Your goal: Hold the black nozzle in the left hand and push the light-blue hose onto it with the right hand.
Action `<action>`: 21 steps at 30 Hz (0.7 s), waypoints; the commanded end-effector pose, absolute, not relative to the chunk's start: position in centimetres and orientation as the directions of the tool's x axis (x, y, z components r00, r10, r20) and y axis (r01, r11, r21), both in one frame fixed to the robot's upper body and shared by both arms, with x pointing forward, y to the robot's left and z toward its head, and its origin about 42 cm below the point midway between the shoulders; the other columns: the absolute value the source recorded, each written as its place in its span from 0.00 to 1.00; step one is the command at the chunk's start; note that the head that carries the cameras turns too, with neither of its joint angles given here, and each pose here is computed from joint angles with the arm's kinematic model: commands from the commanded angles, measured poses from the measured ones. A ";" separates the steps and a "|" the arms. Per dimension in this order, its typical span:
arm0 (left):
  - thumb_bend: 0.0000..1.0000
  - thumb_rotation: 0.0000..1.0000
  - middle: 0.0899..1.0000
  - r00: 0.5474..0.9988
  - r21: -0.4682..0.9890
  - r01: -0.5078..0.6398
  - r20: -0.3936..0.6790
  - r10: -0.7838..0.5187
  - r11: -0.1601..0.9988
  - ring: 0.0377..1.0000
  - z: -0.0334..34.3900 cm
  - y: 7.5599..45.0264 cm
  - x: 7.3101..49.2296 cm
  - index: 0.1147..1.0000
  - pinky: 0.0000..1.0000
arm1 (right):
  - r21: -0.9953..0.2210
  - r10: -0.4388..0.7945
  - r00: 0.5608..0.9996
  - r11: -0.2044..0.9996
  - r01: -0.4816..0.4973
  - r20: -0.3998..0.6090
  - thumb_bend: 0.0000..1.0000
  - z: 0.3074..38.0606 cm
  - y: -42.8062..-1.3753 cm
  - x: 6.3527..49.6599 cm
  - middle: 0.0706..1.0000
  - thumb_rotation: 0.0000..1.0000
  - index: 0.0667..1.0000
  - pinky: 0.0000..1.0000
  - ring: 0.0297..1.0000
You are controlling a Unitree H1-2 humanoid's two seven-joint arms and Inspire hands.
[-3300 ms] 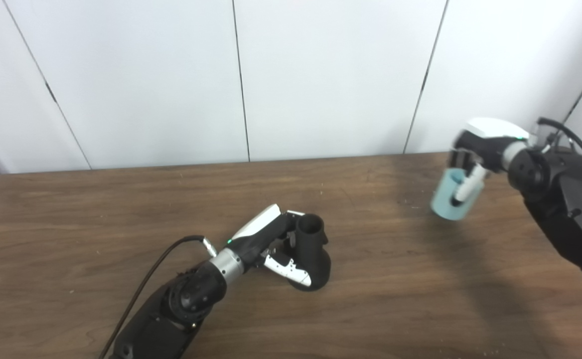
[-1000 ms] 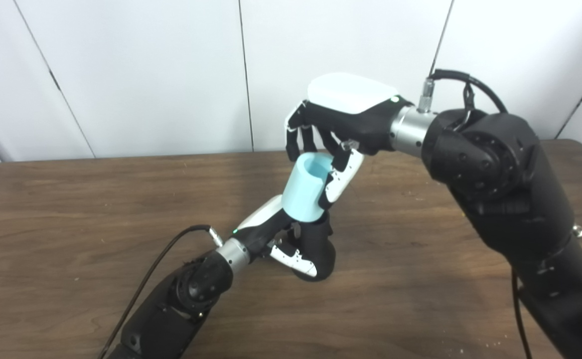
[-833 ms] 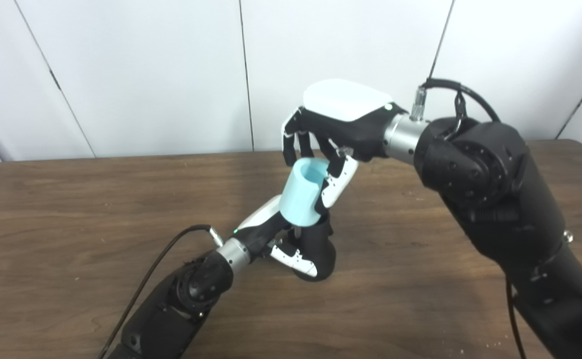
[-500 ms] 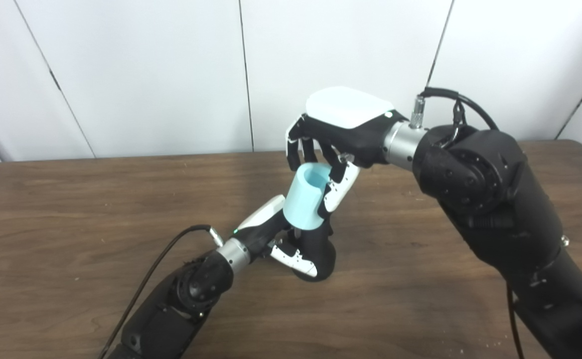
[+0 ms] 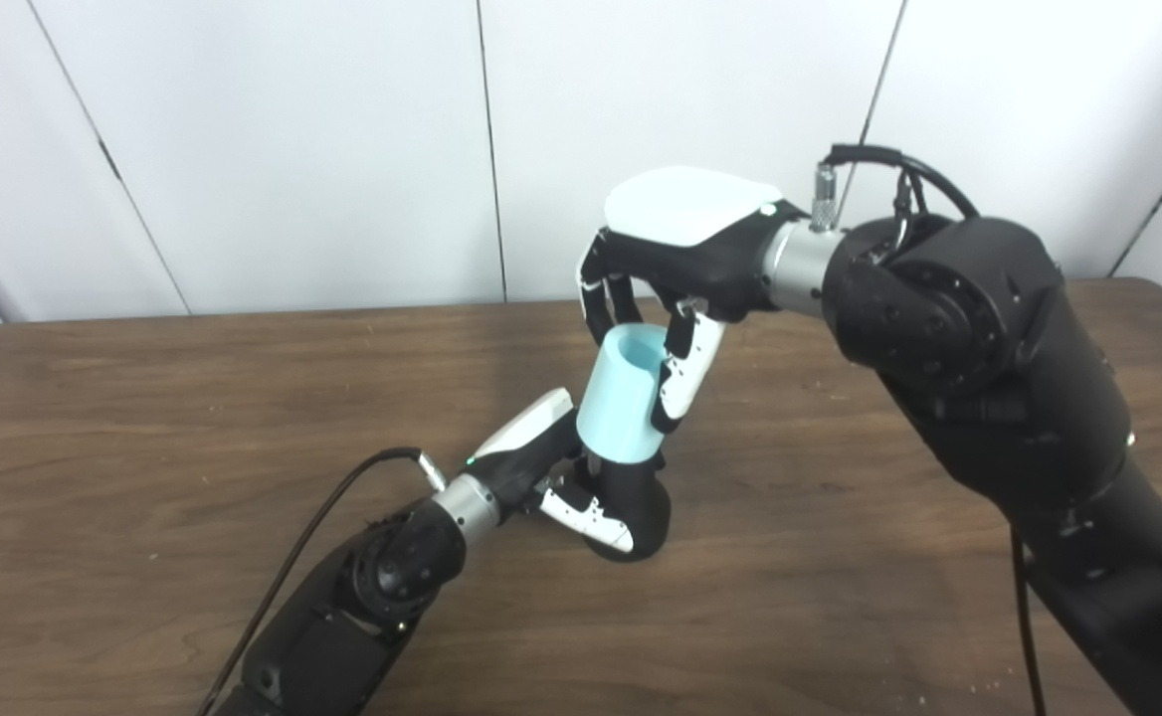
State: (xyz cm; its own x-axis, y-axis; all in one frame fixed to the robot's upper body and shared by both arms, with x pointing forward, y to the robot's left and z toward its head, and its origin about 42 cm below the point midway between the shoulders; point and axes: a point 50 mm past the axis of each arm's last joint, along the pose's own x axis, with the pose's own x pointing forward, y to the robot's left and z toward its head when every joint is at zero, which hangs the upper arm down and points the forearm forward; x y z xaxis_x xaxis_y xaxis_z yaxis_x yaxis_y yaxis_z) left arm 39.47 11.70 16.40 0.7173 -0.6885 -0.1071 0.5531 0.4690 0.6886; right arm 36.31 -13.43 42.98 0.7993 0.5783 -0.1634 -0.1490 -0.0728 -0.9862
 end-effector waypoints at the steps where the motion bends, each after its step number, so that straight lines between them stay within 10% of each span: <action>1: 0.51 0.08 0.50 0.664 0.629 0.692 -0.363 -0.654 0.353 0.47 10.9 12.7 37.2 0.43 0.41 | -0.995 0.566 0.819 -0.079 -0.068 -0.101 0.53 46.0 -13.0 35.8 0.43 0.00 0.44 0.08 0.15; 21: 0.51 0.08 0.45 0.665 0.622 0.696 -0.371 -0.648 0.358 0.41 10.7 12.8 37.1 0.43 0.35 | -1.000 0.626 0.780 0.011 -0.009 0.000 0.52 45.9 -13.1 35.8 0.35 0.00 0.48 0.11 0.18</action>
State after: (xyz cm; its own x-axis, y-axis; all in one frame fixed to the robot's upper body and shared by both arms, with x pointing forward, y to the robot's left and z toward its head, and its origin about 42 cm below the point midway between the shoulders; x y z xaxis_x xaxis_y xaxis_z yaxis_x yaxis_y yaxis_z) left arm 39.45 11.61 16.38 0.7166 -0.6892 -0.1067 0.5542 0.4699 0.6871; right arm 36.17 -12.99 43.71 0.7796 0.6206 -0.0844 -0.0985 -0.0116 -0.9951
